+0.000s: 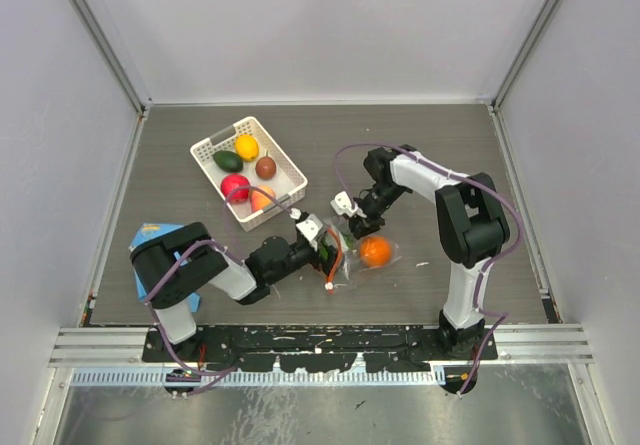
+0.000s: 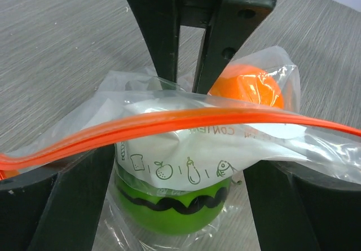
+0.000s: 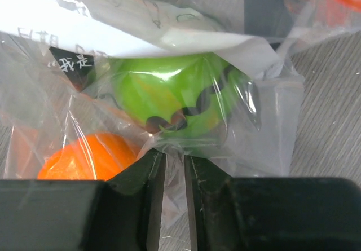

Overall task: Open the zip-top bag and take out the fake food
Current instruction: Pick up the fake fruit from the zipper food storage bag.

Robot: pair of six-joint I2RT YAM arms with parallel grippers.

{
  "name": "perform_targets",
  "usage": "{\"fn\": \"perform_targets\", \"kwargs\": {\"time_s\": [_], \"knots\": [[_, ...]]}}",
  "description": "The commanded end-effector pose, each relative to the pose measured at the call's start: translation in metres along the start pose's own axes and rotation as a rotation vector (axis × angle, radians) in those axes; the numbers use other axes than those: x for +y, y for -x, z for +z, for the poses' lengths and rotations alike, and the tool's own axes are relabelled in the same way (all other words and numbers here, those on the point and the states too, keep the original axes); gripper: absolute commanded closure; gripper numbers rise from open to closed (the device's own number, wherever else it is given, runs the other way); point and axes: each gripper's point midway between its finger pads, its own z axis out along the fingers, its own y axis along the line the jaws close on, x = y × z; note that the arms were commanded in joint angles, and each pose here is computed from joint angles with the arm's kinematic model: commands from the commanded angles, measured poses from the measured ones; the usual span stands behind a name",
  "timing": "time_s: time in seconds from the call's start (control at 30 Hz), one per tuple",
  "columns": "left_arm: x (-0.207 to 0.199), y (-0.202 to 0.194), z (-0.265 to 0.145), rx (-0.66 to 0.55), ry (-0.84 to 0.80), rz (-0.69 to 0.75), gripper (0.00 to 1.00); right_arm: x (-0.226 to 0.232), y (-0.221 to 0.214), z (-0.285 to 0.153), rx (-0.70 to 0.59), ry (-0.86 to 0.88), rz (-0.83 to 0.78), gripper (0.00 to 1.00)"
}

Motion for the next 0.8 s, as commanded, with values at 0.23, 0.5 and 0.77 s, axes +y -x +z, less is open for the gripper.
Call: {"fn": "perform_targets", "kwargs": {"time_s": [0.23, 0.5, 0.77], "knots": [[-0.001, 0.017, -0.024, -0.071, -0.009, 0.035, 0.02, -0.011, 0.023, -0.043, -0.109, -0.124, -0.011, 0.59], [-0.003, 0.012, -0.033, 0.065, -0.012, 0.061, 0.02, -0.008, 0.043, -0.045, -0.171, -0.145, -0.078, 0.43], [-0.004, 0.006, -0.039, 0.119, -0.016, 0.054, 0.06, -0.016, 0.048, -0.035, -0.137, -0.207, -0.099, 0.36]]}}
